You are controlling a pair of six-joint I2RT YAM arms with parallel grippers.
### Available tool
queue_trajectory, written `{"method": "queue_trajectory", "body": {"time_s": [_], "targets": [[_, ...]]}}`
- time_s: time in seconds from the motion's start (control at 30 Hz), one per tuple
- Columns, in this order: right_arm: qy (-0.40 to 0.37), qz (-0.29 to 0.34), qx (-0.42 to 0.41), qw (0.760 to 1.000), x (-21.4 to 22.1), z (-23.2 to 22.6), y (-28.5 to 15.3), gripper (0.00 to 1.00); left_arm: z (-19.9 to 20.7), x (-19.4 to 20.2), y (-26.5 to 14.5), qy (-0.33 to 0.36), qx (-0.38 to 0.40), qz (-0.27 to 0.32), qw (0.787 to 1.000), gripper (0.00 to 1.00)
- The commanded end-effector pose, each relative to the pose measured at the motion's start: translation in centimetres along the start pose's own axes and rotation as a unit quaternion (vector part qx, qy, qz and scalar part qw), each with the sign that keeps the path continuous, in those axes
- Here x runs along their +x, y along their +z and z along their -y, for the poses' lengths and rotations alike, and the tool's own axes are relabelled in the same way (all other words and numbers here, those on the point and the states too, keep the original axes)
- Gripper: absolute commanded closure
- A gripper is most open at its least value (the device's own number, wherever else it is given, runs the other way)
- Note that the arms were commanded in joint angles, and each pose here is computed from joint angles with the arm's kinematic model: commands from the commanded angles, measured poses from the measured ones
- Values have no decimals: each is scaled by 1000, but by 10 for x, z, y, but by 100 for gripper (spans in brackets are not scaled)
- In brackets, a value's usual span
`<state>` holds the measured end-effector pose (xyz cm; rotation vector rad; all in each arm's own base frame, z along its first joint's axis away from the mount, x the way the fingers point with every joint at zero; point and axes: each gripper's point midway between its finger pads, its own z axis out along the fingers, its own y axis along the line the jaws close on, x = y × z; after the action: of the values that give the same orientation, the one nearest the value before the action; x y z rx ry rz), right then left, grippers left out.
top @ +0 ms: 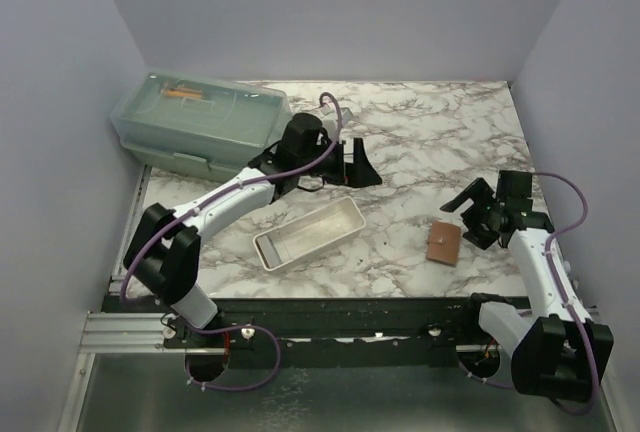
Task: Put the credit cards into the card holder
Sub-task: Open the card holder at the center of the board.
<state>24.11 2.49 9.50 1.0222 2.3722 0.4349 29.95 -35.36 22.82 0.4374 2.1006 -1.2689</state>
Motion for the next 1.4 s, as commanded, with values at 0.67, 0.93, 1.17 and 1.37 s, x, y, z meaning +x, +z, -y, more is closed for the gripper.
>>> {"method": "queue_trajectory", "body": {"time_s": [0.67,0.93,1.17,1.37], "targets": [[69,-120,-244,960,59,-27,37,34,6,125,102,-119,-4,-193,974,44],[40,-102,-188,976,59,-4,51,36,-15,140,126,-120,-43,-210,969,72],[30,-80,-169,982,57,5,53,39,-26,162,142,-119,-65,-232,963,80],[32,-70,-125,989,48,14,56,38,-45,182,148,-133,-99,-245,955,86]]}}
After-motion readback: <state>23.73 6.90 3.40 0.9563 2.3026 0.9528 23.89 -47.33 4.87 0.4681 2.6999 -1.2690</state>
